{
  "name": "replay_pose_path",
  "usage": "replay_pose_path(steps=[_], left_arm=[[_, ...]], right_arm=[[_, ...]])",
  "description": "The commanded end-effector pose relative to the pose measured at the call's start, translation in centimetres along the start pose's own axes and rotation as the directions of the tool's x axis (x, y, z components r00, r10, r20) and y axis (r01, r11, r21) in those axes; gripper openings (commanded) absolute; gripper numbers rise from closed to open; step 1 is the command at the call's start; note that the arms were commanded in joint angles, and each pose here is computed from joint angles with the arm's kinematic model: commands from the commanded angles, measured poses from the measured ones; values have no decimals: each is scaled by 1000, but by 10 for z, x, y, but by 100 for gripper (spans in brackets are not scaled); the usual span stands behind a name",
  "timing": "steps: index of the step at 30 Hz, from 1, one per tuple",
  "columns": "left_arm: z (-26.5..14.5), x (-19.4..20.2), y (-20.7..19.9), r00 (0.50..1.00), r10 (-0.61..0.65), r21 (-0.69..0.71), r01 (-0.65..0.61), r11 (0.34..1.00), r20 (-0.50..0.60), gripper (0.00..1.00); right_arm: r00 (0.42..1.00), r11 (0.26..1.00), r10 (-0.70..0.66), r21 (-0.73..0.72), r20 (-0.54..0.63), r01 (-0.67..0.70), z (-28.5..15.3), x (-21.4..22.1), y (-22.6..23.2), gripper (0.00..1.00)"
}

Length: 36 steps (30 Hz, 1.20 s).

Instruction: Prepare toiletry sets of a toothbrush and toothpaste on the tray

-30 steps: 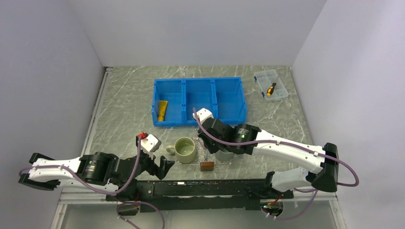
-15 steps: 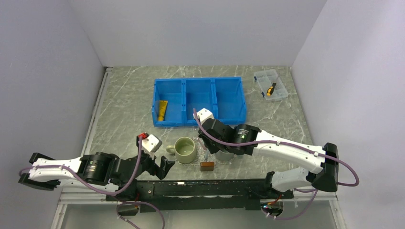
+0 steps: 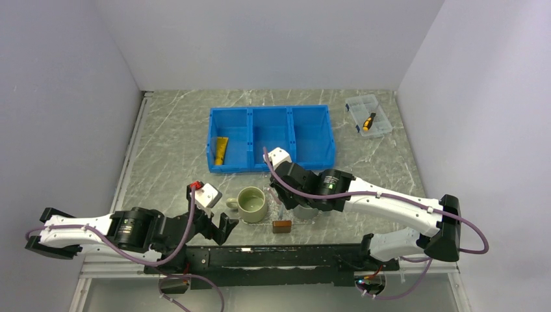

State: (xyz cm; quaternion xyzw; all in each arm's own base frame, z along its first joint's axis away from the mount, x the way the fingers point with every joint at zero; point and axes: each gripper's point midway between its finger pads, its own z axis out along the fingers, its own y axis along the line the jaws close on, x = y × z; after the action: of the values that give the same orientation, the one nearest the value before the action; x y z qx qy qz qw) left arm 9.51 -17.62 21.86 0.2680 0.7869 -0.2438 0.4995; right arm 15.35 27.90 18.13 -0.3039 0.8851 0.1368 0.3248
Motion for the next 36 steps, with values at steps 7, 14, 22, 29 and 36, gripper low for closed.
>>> replay_pose_path(steps=[7, 14, 22, 29, 36], left_arm=[[-1, -8, -1, 999, -26, -4, 26, 1000, 23, 99], [-1, -9, -1, 999, -24, -1, 24, 1000, 27, 100], [-2, -7, 0, 999, -29, -1, 30, 1000, 24, 99], [-3, -8, 0, 999, -33, 1, 33, 999, 28, 99], [-3, -8, 0, 999, -29, -1, 29, 1000, 25, 100]], right_arm=[[1000, 998, 18, 53, -2, -18, 8, 8, -8, 2], [1000, 996, 31, 85, 6, -31, 11, 1, -10, 8], [999, 994, 41, 97, 17, -42, 13, -3, -10, 16], [998, 992, 47, 114, 32, -51, 13, -7, -12, 21], [998, 991, 52, 119, 42, -57, 14, -11, -12, 25]])
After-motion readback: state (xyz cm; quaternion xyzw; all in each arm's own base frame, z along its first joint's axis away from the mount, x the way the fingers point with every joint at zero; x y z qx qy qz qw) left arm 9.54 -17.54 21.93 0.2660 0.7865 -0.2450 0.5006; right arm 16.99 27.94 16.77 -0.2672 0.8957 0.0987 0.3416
